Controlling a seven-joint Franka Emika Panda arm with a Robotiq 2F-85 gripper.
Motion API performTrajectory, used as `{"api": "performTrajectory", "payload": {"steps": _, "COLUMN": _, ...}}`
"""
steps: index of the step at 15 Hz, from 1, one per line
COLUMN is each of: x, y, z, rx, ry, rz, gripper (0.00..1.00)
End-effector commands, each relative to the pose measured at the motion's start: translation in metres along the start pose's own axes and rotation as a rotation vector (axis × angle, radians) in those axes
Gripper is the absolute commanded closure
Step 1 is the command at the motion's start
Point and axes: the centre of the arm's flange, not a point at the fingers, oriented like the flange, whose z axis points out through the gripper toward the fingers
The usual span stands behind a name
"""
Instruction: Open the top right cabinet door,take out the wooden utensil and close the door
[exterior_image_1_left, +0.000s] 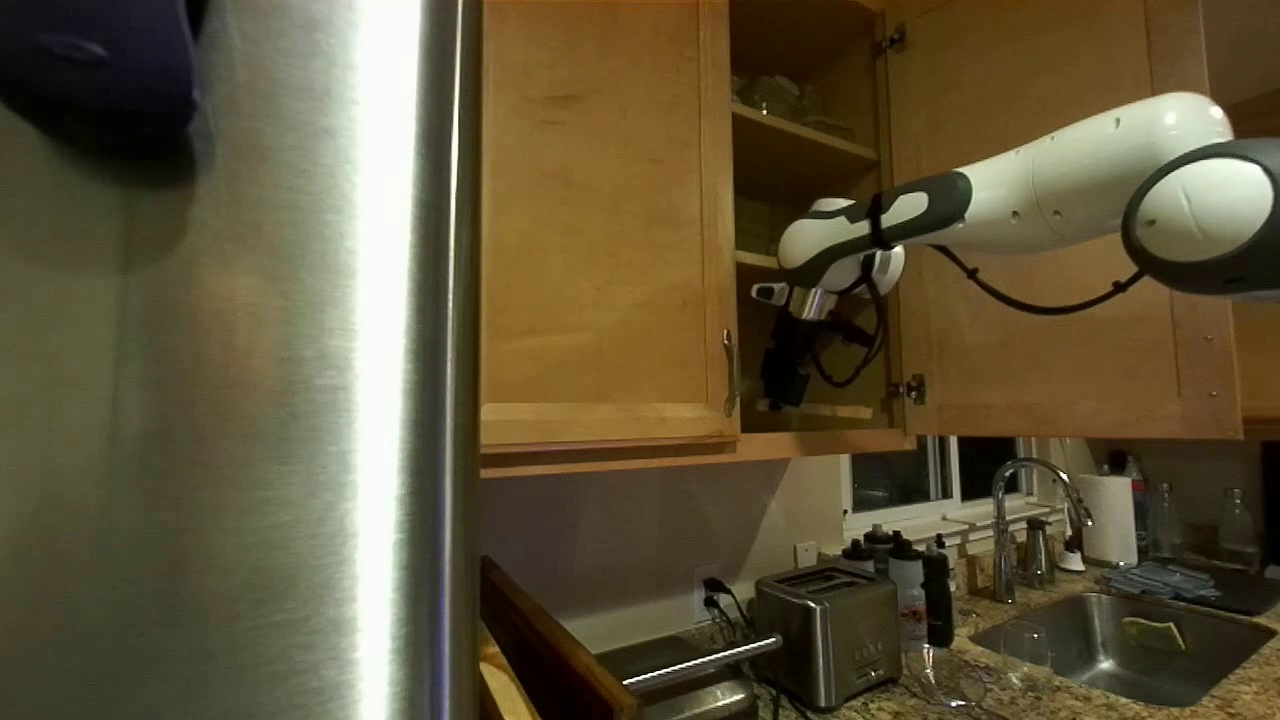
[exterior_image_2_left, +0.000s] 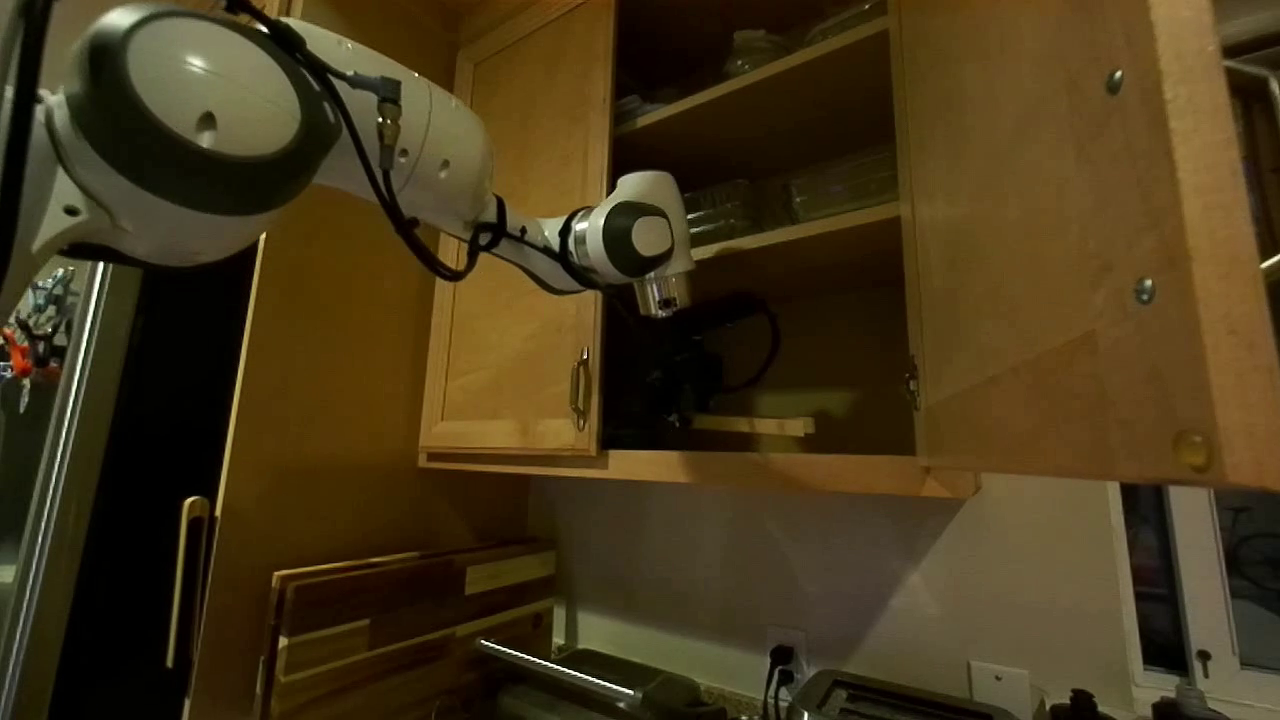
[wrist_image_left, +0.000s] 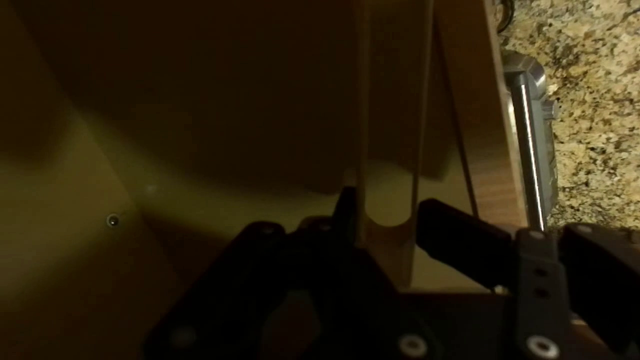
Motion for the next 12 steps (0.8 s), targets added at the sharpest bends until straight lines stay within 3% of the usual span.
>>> {"api": "performTrajectory", "payload": {"steps": 1, "x": -0.029, "y": -0.047, "z": -0.022, "rx": -0.029, "ry": 0.044, "rz": 0.013, "gripper": 0.91}}
{"api": "performTrajectory", "payload": {"steps": 12, "x": -0.037, "y": -0.126, "z": -0.024, "rx": 0.096, "ry": 0.14, "rz": 0.101, "gripper": 0.91}}
